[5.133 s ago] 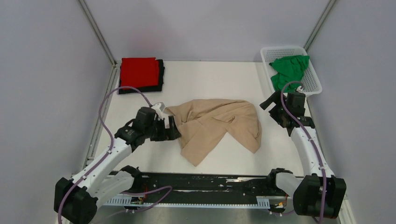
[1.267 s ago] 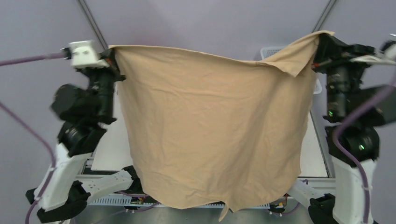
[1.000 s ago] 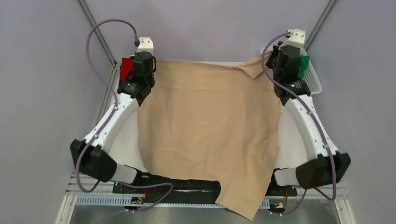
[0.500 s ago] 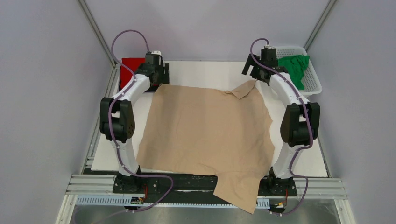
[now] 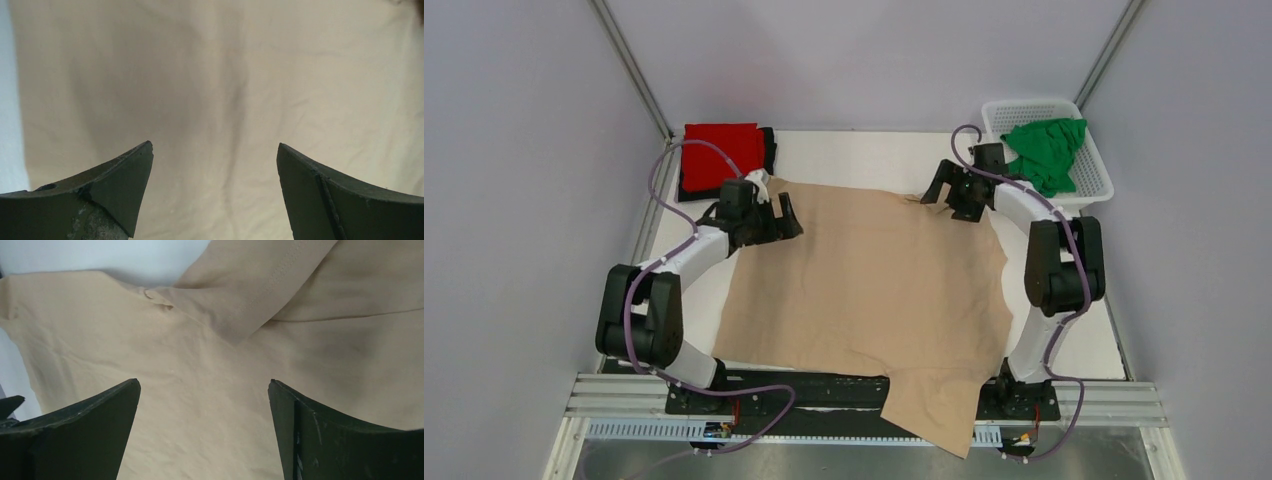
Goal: Fold and stack the t-shirts
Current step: Flatten out the tshirt, then grab the side of the flattened tshirt closest away from the robot with both arms
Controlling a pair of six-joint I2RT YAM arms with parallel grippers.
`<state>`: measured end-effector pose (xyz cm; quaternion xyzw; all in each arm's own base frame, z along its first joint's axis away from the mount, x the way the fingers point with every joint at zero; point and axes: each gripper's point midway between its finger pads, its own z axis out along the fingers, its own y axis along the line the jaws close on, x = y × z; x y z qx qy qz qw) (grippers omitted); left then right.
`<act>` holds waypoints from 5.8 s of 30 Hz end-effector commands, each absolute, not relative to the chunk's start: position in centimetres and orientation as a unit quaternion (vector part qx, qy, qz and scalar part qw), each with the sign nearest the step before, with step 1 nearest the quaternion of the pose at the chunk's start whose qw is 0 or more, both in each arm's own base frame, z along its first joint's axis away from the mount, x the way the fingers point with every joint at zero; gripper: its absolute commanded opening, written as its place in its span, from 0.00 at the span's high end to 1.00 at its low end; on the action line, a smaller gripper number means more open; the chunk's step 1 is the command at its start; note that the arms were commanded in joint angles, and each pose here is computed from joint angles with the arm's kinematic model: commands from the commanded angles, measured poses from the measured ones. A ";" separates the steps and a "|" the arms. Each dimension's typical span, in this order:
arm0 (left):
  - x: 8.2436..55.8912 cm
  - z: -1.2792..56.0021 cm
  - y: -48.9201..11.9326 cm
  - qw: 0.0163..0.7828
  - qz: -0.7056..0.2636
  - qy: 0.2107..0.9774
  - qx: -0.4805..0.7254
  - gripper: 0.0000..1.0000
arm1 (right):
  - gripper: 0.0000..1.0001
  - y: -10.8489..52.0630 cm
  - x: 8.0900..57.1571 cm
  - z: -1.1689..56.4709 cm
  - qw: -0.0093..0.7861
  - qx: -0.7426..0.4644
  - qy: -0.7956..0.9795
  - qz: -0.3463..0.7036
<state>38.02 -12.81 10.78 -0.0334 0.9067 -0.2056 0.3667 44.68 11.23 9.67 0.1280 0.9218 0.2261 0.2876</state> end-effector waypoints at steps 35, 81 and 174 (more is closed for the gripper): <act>36.6 4.1 -10.7 0.306 -0.137 0.940 -0.069 0.00 | 0.00 21.0 69.6 11.0 0.511 0.042 0.788 0.340; 38.6 9.4 -11.0 0.364 -0.154 0.915 -0.084 0.00 | 0.00 18.2 66.4 16.2 0.523 0.002 0.822 0.226; 22.9 1.4 -2.5 0.285 0.020 0.835 -0.470 0.34 | 0.00 5.3 36.4 16.2 0.467 0.208 0.851 0.118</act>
